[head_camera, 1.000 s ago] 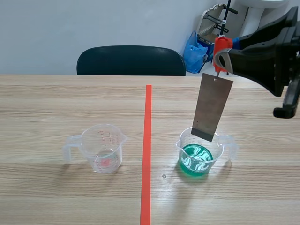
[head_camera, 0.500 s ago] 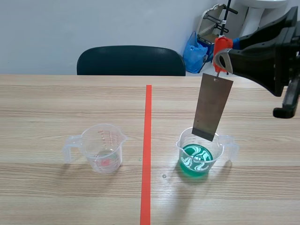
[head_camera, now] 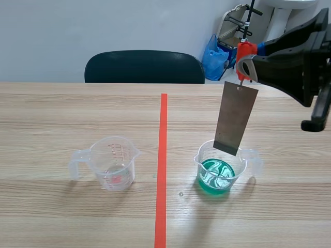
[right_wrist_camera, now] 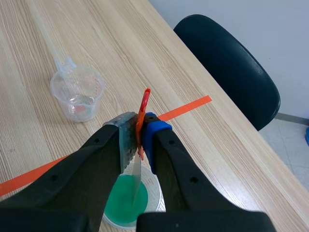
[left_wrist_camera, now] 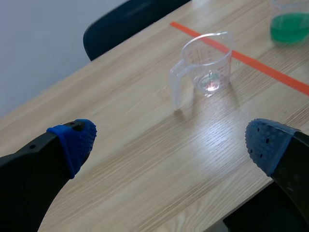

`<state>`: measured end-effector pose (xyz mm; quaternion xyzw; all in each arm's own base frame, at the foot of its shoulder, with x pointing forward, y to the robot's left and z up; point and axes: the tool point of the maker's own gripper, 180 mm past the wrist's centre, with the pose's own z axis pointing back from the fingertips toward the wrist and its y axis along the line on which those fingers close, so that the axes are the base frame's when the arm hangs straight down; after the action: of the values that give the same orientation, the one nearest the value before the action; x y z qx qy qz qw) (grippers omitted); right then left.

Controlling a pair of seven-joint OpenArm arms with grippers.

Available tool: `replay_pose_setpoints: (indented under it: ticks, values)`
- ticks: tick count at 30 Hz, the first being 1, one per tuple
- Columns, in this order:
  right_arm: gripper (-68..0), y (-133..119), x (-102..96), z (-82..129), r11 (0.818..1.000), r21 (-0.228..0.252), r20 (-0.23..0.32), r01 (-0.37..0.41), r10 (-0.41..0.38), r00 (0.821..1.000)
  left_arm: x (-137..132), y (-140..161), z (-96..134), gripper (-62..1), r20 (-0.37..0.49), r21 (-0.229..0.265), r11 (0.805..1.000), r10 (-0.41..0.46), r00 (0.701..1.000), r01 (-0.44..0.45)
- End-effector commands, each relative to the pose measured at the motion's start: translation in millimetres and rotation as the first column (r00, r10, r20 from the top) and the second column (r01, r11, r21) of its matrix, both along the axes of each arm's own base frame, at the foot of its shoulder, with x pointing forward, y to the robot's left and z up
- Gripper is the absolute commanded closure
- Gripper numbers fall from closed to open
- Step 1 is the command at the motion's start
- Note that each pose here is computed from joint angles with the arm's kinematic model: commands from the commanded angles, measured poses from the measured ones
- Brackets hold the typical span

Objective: Do the redox reaction experiment

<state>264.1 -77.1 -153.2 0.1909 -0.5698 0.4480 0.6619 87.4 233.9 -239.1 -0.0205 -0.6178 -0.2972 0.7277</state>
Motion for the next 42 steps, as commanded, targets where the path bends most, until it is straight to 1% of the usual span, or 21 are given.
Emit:
replay_pose_setpoints:
  ticks: [1, 4, 7, 10, 13, 42]
  values:
    - [-0.6, -0.9, 3.5, 11.1, 1.000, 0.016, 0.035, 0.002, -0.003, 0.999, 4.6, -1.1, 7.9, -62.3, 0.030, -0.010, 1.000, -0.004, 1.000, 0.005]
    - [-0.6, -0.9, 3.5, 11.3, 1.000, 0.017, 0.035, 0.002, -0.003, 0.999, 7.1, 2.7, 10.9, -62.3, 0.045, -0.016, 1.000, 0.021, 0.999, -0.020]
    - [-0.6, -0.7, 3.4, 11.7, 1.000, 0.019, 0.037, 0.001, -0.002, 0.999, 10.1, 7.0, 18.5, -62.3, 0.092, -0.016, 0.999, 0.047, 0.995, -0.045]
    - [-0.6, -0.7, 3.4, 11.7, 1.000, 0.020, 0.037, 0.001, -0.002, 0.999, 10.4, 6.5, 21.9, -62.3, 0.112, -0.017, 0.999, 0.044, 0.993, -0.042]
    - [-0.6, -0.7, 3.4, 11.7, 1.000, 0.020, 0.037, 0.001, -0.002, 0.999, 9.4, 4.8, 20.2, -62.3, 0.106, -0.008, 0.999, 0.032, 0.994, -0.031]
    - [-0.6, -0.5, 3.3, 12.0, 1.000, 0.023, 0.035, 0.001, -0.002, 0.999, 9.3, 6.2, 17.4, -62.3, 0.092, -0.002, 0.999, 0.037, 0.995, -0.037]
